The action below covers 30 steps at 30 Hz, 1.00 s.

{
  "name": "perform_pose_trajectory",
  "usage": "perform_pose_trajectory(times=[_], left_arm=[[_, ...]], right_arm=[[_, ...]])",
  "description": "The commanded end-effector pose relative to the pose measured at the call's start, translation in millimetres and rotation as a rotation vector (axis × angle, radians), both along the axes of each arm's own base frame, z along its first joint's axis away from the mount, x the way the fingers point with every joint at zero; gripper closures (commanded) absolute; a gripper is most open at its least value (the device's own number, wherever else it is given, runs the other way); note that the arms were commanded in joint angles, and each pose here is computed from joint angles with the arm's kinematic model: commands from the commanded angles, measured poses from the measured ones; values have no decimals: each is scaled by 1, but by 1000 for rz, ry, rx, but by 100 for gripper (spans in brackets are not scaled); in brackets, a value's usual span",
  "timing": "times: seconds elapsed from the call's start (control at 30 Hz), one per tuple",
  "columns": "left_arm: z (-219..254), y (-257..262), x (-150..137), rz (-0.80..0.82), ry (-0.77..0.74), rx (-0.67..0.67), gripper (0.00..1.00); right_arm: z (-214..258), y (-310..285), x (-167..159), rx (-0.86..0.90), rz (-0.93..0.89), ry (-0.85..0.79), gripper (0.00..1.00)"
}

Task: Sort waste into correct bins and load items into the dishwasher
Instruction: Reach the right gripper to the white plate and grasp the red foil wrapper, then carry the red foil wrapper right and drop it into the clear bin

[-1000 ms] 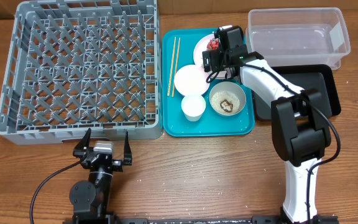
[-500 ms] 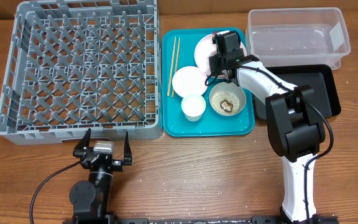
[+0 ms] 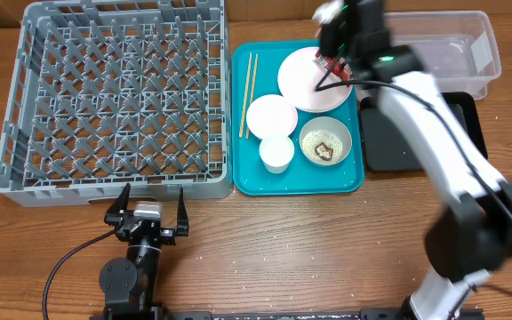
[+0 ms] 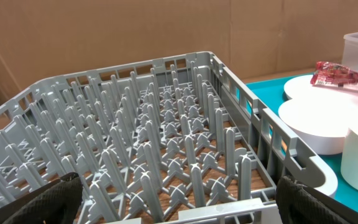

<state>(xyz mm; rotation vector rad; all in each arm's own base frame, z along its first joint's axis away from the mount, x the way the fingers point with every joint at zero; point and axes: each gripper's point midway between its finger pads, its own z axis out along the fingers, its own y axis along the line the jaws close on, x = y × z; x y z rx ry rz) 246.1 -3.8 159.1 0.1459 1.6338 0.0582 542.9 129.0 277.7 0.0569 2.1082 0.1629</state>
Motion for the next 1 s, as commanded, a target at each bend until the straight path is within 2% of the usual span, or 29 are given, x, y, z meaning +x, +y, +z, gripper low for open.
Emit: perform_pose_trajectory(times=[0.0,0.17,0.23,0.27,0.3,0.33,0.37,0.5,0.6,0.67,0.73,0.87,0.97], left_arm=[[0,0,0,-2,-5,18,0],[0,0,0,-2,-5,18,0],[0,0,0,-2,-5,18,0],[0,0,0,-2,-5,18,0],[0,0,0,-2,-5,18,0],[0,0,0,-2,-5,18,0],[0,0,0,-2,-5,18,0],[0,0,0,-2,-5,18,0],[0,0,0,-2,-5,18,0],[0,0,0,-2,-5,18,0],[0,0,0,-2,-5,18,0],[0,0,0,-2,-5,18,0],[0,0,0,-2,-5,18,0]], right_arm=[[4,-67,7,40,-210,-1,96],[-31,-125,21,160,-393,48,96],[-64,-140,33,159,-416,90,95],[-78,-144,35,156,-422,115,77],[-88,-144,37,158,-419,134,37],[-92,-143,37,160,-414,142,10],[-92,-143,37,161,-411,144,0],[-73,-128,37,194,-338,117,0],[-45,-79,30,162,-77,90,0],[-41,-35,18,76,87,95,0],[-52,-1,6,-52,221,116,0],[-93,30,0,-235,305,180,0],[-126,35,1,-253,328,236,0]])
